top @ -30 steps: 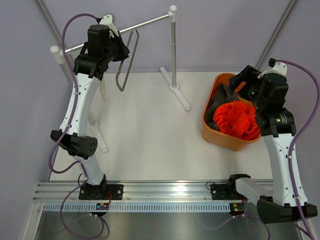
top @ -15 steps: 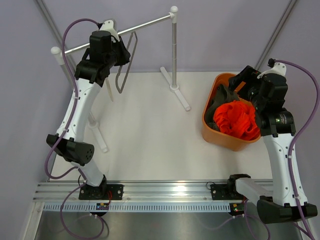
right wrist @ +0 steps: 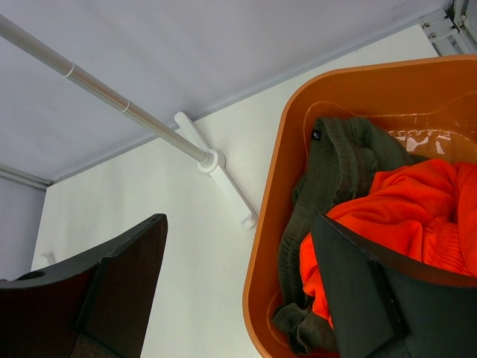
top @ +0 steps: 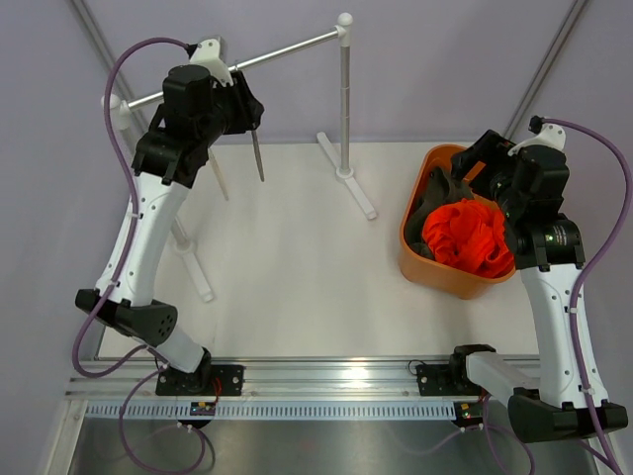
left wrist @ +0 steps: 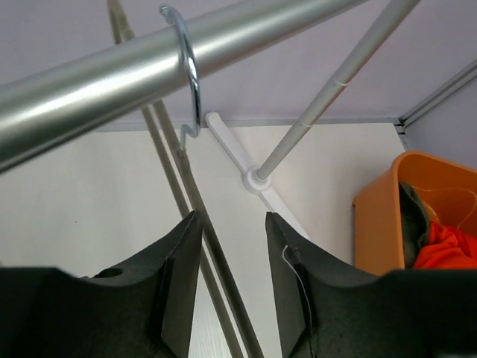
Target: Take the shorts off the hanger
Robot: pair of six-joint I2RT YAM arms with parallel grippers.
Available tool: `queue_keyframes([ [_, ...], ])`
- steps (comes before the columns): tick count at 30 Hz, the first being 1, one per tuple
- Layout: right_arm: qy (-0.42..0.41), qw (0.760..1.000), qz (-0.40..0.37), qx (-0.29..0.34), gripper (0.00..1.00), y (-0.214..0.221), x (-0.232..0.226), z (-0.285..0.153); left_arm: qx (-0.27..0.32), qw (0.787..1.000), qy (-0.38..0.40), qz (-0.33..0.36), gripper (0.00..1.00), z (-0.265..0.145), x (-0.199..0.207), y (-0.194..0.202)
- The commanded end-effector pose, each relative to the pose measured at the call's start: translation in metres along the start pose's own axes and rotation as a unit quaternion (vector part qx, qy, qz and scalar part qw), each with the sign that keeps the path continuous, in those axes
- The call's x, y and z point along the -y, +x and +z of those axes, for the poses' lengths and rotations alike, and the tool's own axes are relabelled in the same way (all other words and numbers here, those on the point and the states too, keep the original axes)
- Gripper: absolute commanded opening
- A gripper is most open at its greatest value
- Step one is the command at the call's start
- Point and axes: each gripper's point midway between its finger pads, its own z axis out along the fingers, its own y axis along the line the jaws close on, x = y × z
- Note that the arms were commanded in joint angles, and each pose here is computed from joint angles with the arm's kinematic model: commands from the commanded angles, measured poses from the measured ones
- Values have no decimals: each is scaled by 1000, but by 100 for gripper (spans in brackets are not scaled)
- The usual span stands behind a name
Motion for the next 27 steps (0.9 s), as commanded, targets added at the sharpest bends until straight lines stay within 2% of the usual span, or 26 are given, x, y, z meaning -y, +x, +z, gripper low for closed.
queue_keyframes([
  [1, -26, 1000, -5, 10, 87, -10, -13, -5, 40, 999, 17, 8, 44, -35, 11, -23],
  [8, -36, 999, -9, 10, 89, -10, -16, -6, 36, 999, 27, 22, 49, -66, 20, -11],
  [13, -65, 998, -24, 7, 94, -9, -24, -13, 37, 992, 95, 80, 51, -95, 63, 11],
  [14, -69, 997, -26, 8, 95, -9, -26, -14, 29, 988, 120, 91, 52, -96, 79, 28],
  [17, -85, 996, -29, 9, 99, -8, -30, -19, 37, 980, 163, 105, 53, -115, 96, 40],
  [18, -94, 995, -30, 10, 99, -7, -33, -21, 17, 978, 173, 113, 53, -114, 100, 61],
  [27, -111, 993, -23, 7, 99, -1, -36, -21, -13, 970, 208, 127, 55, -131, 91, 119],
])
